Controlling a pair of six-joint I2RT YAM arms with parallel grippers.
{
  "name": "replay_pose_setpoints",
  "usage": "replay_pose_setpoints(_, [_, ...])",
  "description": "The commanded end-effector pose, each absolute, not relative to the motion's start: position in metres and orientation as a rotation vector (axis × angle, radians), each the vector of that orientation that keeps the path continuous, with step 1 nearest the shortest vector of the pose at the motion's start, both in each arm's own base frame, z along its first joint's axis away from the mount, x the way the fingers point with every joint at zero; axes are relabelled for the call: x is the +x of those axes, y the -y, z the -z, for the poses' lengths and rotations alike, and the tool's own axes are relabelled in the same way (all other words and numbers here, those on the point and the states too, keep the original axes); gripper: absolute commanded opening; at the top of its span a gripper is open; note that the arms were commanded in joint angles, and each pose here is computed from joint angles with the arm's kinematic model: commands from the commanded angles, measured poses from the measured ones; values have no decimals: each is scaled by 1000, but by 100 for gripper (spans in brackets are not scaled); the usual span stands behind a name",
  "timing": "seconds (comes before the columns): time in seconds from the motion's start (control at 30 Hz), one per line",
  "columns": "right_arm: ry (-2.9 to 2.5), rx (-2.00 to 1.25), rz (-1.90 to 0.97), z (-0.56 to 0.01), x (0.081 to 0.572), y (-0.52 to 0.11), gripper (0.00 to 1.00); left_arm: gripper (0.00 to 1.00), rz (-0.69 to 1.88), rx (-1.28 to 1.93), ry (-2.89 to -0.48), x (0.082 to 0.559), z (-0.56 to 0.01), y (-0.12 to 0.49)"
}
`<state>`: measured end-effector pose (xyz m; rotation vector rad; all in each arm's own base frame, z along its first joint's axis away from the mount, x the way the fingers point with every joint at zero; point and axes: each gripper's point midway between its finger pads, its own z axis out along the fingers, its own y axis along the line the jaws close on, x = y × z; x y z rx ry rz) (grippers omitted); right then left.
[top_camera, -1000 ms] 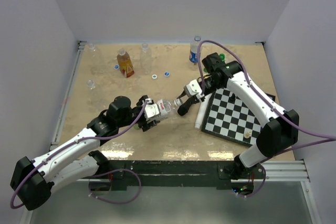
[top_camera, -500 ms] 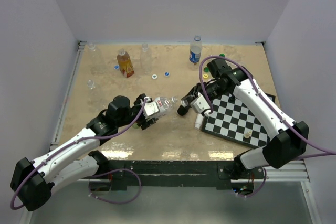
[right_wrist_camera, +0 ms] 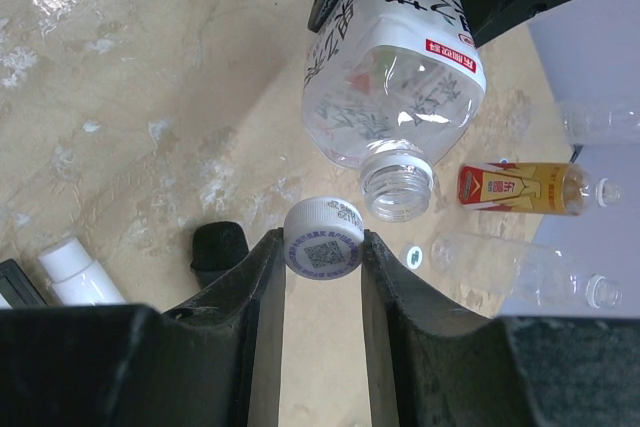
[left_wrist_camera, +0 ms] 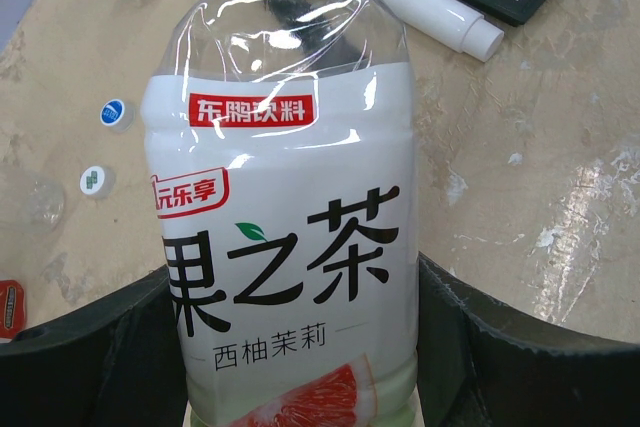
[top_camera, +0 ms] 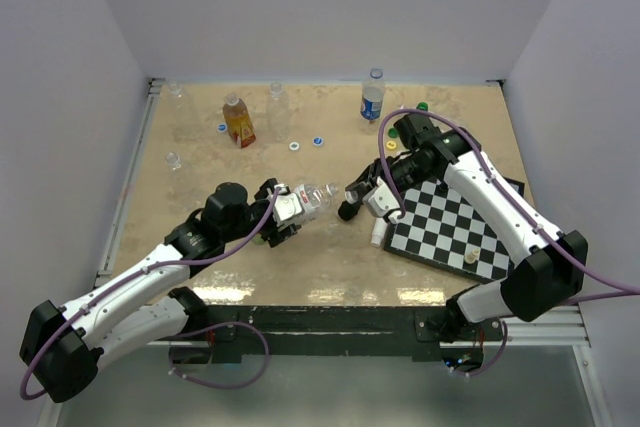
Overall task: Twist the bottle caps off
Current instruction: Unscrew the bottle cap from the plastic bottle, then place the bottle cap at the center of the board.
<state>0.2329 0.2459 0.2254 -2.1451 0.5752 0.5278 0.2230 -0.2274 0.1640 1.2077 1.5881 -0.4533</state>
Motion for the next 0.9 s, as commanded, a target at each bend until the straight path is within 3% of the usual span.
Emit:
replay_pose_setpoints(0.0, [-493,-2134,-481,-237,229,-246,12,0,453,1161,-1528,229,-184,231])
replay_pose_setpoints(0.4, [-506,-2084,-591,-223,213,-249,21,0,458,1164,-1530,229,-183,232])
replay_pose_setpoints(0.63, [-546,-2059,-618,-223,210,-250,35,0,459,1165,-1535,229,-181,232])
replay_pose_setpoints(0.87, [-629,-2040,-635,-227,210,-247,58,0,461,1167,-1531,228,-182,232])
